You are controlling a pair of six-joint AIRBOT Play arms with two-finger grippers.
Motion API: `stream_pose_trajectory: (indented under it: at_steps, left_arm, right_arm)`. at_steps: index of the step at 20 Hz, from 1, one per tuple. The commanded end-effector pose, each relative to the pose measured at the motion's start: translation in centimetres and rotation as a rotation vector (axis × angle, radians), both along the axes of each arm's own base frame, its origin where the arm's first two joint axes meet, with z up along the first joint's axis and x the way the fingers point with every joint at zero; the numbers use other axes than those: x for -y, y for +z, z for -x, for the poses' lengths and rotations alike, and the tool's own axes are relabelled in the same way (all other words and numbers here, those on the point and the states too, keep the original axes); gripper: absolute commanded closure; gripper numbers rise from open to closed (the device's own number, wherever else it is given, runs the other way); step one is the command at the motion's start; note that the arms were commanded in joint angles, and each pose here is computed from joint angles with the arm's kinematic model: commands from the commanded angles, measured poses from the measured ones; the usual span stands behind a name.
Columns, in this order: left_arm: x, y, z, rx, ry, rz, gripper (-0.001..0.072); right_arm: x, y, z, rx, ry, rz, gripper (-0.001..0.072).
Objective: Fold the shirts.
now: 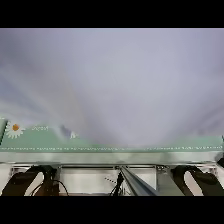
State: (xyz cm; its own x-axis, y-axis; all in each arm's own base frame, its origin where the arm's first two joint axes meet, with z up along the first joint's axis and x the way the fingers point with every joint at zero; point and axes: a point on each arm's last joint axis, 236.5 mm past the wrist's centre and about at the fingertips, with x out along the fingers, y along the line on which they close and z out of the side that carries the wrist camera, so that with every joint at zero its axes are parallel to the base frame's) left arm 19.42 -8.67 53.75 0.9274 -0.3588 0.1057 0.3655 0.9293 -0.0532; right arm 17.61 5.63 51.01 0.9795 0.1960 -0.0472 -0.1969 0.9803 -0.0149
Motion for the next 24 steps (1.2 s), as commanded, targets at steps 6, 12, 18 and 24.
stream_pose_trajectory:
  at_steps: [6, 12, 18, 24]
  left_arm:
    - [0.0, -23.0, -10.1, -0.648, -0.026, 0.091, 0.0686]
    - [2.6, -36.3, -22.9, -0.8, -0.102, 0.356, 0.0686]
    - [7.6, -45.3, -30.4, -0.996, -0.168, 0.335, 0.0686]
    - [7.8, -50.2, -33.7, -1.069, -0.154, 0.339, 0.0685]
  right_arm:
    - [1.8, -18.1, -8.0, -0.577, 0.008, -0.03, 0.069]
    - [5.1, -31.4, -21.4, -0.846, -0.031, -0.077, 0.069]
    - [7.3, -42.1, -30.8, -1.042, -0.071, -0.193, 0.069]
    - [4.3, -45.9, -38.0, -0.957, -0.005, -0.49, 0.0689]
